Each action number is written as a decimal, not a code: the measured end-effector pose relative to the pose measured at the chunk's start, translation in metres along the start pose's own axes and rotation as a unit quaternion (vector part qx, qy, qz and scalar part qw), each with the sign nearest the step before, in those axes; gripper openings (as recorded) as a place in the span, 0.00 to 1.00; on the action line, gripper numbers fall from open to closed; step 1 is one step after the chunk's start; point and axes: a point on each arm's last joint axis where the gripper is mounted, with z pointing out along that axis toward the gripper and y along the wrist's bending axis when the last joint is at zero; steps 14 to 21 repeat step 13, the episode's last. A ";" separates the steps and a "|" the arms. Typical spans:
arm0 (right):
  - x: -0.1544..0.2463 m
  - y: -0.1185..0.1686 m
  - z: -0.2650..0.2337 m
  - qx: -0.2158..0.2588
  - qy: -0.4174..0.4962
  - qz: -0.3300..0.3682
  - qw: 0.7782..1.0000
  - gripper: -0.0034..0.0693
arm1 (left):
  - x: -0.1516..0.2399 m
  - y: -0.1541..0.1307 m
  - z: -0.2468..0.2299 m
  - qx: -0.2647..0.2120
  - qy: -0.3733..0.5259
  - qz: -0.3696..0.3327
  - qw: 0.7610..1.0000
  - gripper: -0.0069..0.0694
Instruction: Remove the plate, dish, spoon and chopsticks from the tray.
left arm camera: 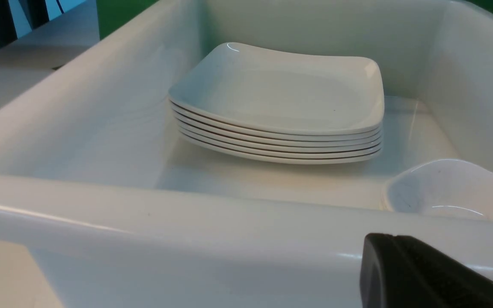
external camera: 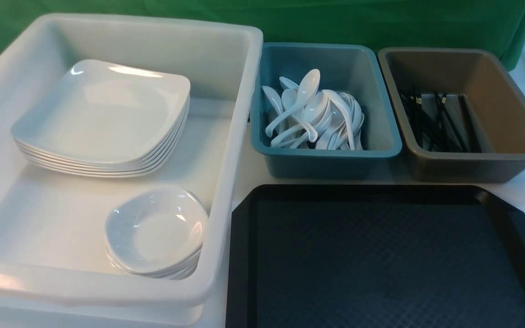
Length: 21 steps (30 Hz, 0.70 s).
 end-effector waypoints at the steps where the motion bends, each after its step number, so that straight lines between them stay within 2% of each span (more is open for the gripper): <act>1: 0.000 0.000 0.000 0.000 0.000 0.000 1.000 0.34 | 0.000 0.000 0.000 0.000 0.000 0.000 1.000 0.10; 21: 0.000 0.000 0.000 0.000 0.000 0.000 1.000 0.37 | 0.000 0.000 0.000 0.000 0.000 0.000 1.000 0.10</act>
